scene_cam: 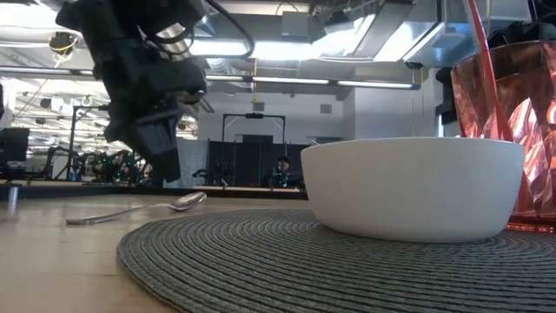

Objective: Pick & Place Utensil
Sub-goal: Put the silver spoon into the white bowl, then return to Home Position

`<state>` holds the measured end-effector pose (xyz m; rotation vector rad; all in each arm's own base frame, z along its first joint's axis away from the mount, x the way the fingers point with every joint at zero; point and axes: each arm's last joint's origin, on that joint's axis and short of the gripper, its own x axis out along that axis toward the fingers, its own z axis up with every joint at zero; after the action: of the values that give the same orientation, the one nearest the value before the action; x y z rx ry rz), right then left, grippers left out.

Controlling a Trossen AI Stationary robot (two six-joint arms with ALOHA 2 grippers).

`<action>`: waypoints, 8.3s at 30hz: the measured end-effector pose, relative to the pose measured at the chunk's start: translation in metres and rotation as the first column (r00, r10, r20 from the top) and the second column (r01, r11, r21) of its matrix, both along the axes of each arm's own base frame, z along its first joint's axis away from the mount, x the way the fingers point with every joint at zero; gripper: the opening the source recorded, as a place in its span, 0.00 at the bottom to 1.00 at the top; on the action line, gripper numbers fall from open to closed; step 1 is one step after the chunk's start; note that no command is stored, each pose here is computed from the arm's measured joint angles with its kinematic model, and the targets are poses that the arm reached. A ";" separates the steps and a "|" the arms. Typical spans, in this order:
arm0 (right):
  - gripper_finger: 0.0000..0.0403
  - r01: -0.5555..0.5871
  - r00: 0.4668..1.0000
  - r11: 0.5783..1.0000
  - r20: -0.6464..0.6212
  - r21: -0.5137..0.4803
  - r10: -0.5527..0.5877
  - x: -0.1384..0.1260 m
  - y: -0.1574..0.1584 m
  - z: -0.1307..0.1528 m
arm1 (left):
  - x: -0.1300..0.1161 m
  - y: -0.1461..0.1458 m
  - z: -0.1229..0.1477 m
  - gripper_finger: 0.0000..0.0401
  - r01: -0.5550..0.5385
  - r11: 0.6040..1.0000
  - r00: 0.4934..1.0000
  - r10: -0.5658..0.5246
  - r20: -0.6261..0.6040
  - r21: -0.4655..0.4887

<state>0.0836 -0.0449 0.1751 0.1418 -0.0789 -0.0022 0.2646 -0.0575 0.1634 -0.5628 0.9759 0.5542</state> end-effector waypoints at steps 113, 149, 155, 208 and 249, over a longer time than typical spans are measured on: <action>0.04 -0.079 0.997 0.996 0.022 -0.036 0.080 0.000 0.003 0.003 | 0.039 -0.046 0.194 0.00 0.575 0.576 0.788 -0.582 -0.203 0.581; 0.00 -0.160 0.981 0.986 0.105 -0.038 0.163 0.037 0.001 0.055 | -0.151 0.090 0.055 0.01 -0.353 0.621 0.759 -0.248 0.602 0.700; 0.00 -0.203 0.978 0.978 0.030 -0.052 0.205 0.046 0.027 0.045 | -0.150 0.096 0.031 0.01 -0.292 0.630 0.757 -0.307 0.577 0.719; 0.01 -0.091 0.988 0.956 0.096 -0.278 0.122 0.012 0.046 0.007 | -0.153 0.061 0.019 0.00 0.122 0.705 0.575 -0.624 0.530 0.699; 0.01 -0.084 0.996 0.985 -0.034 -0.151 0.080 0.013 0.042 -0.006 | -0.172 0.040 0.008 0.00 -0.031 0.659 0.606 -0.586 0.538 0.752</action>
<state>0.0971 -0.0032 0.1696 -0.0080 -0.0450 0.0841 0.0930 -0.0178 0.1710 0.1244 -0.0265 0.2743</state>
